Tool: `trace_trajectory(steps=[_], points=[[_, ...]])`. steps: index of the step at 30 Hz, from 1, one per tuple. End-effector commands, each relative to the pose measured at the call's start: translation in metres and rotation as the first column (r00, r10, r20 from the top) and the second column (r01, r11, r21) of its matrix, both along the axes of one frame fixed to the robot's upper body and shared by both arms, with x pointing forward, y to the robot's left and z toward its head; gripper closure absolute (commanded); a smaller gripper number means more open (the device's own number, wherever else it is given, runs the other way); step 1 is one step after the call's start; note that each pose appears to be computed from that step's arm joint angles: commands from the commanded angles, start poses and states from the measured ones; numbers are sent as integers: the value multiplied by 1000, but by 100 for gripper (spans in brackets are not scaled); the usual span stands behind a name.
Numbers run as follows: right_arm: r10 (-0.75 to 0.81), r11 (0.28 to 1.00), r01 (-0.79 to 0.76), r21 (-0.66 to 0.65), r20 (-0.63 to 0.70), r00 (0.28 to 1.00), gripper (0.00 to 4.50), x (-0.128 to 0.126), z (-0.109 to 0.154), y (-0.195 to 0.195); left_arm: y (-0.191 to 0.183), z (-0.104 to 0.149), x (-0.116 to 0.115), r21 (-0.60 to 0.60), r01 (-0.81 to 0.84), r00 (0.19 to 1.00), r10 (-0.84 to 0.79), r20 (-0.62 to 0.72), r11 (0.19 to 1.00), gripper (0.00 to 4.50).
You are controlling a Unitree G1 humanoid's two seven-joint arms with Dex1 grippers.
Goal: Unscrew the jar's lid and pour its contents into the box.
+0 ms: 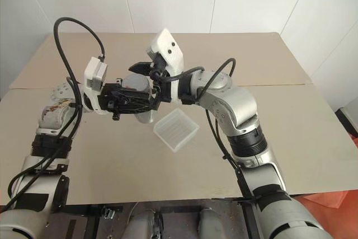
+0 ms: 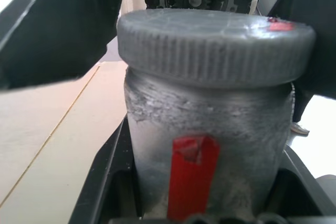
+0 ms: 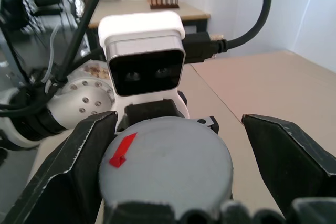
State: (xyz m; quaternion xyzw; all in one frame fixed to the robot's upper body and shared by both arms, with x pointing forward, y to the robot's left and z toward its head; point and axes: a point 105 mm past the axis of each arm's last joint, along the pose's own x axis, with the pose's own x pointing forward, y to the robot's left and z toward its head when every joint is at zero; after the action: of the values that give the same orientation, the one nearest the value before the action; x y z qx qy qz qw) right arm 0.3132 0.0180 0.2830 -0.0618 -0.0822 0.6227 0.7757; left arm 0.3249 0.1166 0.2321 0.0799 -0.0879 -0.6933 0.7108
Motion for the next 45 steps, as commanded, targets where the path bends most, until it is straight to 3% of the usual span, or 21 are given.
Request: trace_trajectory(steps=[1,13,19,25,35,45], points=[[-76,995,71,65,83,994,9,10,19,-33,10,9,-7,-10,2,1000,-2,31,1000,252],[-200,980,201,-4,84,976,9,34,8,-78,25,14,-16,-6,-22,1000,22,17,1000,252],[-62,997,55,60,113,992,9,1,28,-53,17,8,-12,-41,-38,999,37,-10,998,252],[29,998,-36,55,124,992,9,-19,28,-18,6,4,-7,-53,-24,999,22,-36,998,252],[4,999,-9,32,171,985,9,-12,26,15,1,8,-2,-41,-8,1000,7,-16,999,252],[-76,997,76,7,160,984,9,5,18,-10,9,10,-4,-38,-33,999,33,1,999,252]])
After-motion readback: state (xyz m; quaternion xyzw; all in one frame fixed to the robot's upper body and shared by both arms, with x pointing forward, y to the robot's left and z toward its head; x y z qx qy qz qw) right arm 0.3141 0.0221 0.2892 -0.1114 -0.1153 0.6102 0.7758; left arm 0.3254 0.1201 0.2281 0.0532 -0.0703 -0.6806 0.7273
